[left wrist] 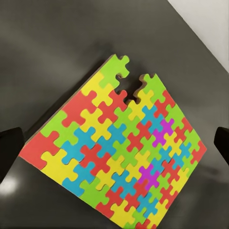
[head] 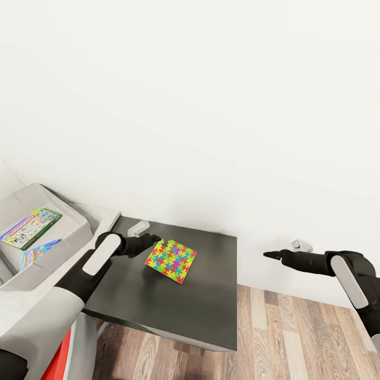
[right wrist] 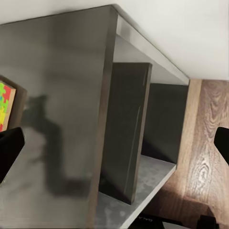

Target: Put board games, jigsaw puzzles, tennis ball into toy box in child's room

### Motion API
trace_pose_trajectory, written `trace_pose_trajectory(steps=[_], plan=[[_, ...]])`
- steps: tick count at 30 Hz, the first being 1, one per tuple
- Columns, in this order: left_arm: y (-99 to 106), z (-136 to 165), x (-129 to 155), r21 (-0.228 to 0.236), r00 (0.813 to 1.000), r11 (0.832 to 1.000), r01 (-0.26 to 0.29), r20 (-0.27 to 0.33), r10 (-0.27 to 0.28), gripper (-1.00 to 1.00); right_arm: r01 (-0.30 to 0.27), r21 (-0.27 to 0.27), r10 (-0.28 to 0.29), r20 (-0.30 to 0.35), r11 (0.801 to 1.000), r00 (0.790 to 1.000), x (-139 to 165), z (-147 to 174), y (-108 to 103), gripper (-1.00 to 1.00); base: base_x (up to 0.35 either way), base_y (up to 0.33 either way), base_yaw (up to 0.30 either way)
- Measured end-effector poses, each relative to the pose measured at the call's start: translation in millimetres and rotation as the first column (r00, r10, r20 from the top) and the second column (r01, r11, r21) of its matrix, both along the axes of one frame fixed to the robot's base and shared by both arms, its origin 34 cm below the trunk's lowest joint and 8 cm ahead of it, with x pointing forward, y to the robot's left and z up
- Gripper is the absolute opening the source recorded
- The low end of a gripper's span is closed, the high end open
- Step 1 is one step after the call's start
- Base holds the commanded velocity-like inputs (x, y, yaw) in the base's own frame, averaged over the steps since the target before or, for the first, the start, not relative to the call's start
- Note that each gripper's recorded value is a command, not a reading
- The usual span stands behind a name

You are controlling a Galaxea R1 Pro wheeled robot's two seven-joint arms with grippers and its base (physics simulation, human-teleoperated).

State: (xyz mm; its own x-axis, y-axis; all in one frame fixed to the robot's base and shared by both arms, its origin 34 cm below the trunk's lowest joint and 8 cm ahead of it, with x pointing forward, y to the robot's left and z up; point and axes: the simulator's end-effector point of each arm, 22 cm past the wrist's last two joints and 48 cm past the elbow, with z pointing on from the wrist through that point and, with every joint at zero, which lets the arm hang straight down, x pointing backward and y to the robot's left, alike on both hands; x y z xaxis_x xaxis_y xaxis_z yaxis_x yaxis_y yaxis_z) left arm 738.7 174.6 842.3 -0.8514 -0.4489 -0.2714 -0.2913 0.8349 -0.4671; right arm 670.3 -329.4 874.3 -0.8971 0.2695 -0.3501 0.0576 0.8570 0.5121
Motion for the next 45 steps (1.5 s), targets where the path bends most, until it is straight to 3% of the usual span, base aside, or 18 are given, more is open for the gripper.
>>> trace_pose_trajectory(steps=[26,36,43,45], plan=[[5.5,-1.6,-0.6,0.006,1.0,1.0,-0.009,-0.002,0.009,1.0,-0.007,0.017,0.007,-0.003,1.0,1.0,-0.4,-2.9,13.4,1.0,0.0,-0.032,0.0],[9.5,-2.0,-0.3,0.012,1.0,1.0,-0.012,-0.002,0.012,1.0,-0.014,0.001,0.014,-0.008,1.0,1.0,-1.7,-6.5,14.5,1.0,0.0,-0.001,0.002],[36.5,-4.2,2.6,0.046,0.999,0.998,-0.036,0.003,0.036,1.0,-0.017,-0.004,0.017,-0.01,1.0,1.0,-2.1,-8.0,16.1,1.0,0.0,0.0,0.107],[59.3,-2.4,7.9,0.074,0.998,0.995,-0.064,0.017,0.063,1.0,-0.017,-0.004,0.017,-0.01,1.0,1.0,-2.1,-8.2,16.6,1.0,0.0,0.0,0.095]])
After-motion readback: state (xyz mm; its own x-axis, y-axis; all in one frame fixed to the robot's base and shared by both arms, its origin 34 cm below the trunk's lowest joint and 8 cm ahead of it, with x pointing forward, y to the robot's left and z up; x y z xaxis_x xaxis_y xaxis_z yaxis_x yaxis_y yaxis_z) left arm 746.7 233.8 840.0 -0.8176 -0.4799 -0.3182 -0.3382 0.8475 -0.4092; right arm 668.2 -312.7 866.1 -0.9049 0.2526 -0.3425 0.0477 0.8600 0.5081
